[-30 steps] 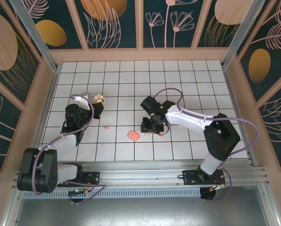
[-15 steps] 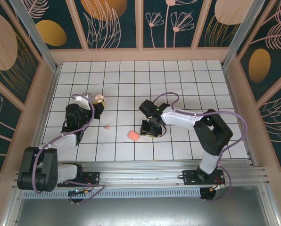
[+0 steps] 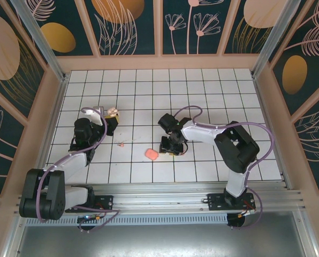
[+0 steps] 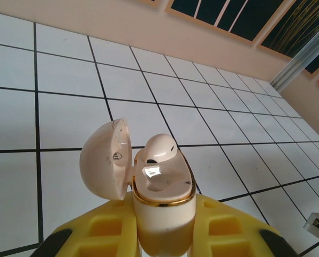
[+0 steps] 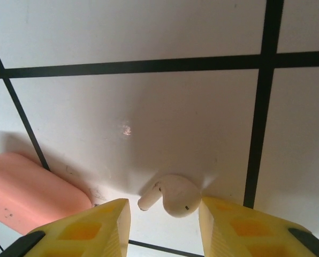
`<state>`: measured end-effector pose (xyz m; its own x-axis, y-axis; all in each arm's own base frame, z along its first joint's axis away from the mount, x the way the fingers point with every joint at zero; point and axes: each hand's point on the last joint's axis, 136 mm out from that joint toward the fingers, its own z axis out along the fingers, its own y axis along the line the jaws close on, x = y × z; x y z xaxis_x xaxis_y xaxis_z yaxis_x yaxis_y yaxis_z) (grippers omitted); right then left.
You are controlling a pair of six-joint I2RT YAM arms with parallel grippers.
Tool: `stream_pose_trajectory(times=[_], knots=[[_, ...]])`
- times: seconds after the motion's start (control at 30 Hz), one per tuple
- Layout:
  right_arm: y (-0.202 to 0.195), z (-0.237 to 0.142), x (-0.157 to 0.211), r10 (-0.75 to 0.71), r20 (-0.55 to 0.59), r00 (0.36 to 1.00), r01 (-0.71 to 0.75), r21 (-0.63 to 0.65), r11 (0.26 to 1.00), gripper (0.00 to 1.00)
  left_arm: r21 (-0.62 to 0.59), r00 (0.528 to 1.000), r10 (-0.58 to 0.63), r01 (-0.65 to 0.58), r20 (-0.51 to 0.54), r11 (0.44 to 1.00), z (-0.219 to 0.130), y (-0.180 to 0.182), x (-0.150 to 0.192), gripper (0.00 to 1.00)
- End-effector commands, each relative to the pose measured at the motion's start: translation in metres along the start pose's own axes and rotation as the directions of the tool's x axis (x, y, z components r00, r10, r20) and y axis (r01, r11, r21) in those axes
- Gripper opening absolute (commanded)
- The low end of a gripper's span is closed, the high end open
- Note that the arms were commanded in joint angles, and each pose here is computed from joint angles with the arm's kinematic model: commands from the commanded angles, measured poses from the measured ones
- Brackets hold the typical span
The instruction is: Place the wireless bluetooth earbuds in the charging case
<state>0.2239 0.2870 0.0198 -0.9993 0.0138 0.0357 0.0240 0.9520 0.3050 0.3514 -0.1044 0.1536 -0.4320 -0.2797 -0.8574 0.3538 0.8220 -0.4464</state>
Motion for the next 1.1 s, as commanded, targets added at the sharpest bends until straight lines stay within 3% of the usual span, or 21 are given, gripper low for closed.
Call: stream_pose_trajectory(times=[0.0, 0.3, 0.47, 0.6, 0.77, 1.07], knots=[[0.006, 0.001, -0.016, -0.029, 0.036, 0.999, 0.029, -0.006, 1.0, 0.39, -0.008, 0.998, 0.043, -0.043, 0.038, 0.999, -0.002, -0.002, -0.015, 0.04], [0.021, -0.01, -0.037, -0.075, 0.092, 0.993, 0.078, -0.024, 0.997, 0.37, -0.015, 0.998, 0.048, -0.047, 0.037, 0.999, -0.002, -0.001, -0.015, 0.04], [0.003, -0.02, -0.029, -0.093, 0.067, 0.993, 0.089, 0.07, 0.994, 0.39, -0.016, 0.998, 0.05, -0.05, 0.038, 0.999, -0.003, -0.001, -0.016, 0.04], [0.003, -0.028, -0.024, -0.228, 0.029, 0.973, 0.224, 0.099, 0.97, 0.4, -0.014, 0.998, 0.053, -0.053, 0.036, 0.999, -0.003, -0.001, -0.015, 0.04], [0.003, -0.031, -0.021, -0.423, -0.055, 0.904, 0.427, 0.135, 0.894, 0.41, -0.015, 0.998, 0.051, -0.05, 0.034, 0.999, -0.004, -0.001, -0.015, 0.04], [0.01, -0.024, -0.022, -0.509, -0.116, 0.853, 0.521, 0.11, 0.847, 0.39, -0.022, 0.998, 0.05, -0.049, 0.033, 0.999, -0.005, -0.001, -0.015, 0.04]])
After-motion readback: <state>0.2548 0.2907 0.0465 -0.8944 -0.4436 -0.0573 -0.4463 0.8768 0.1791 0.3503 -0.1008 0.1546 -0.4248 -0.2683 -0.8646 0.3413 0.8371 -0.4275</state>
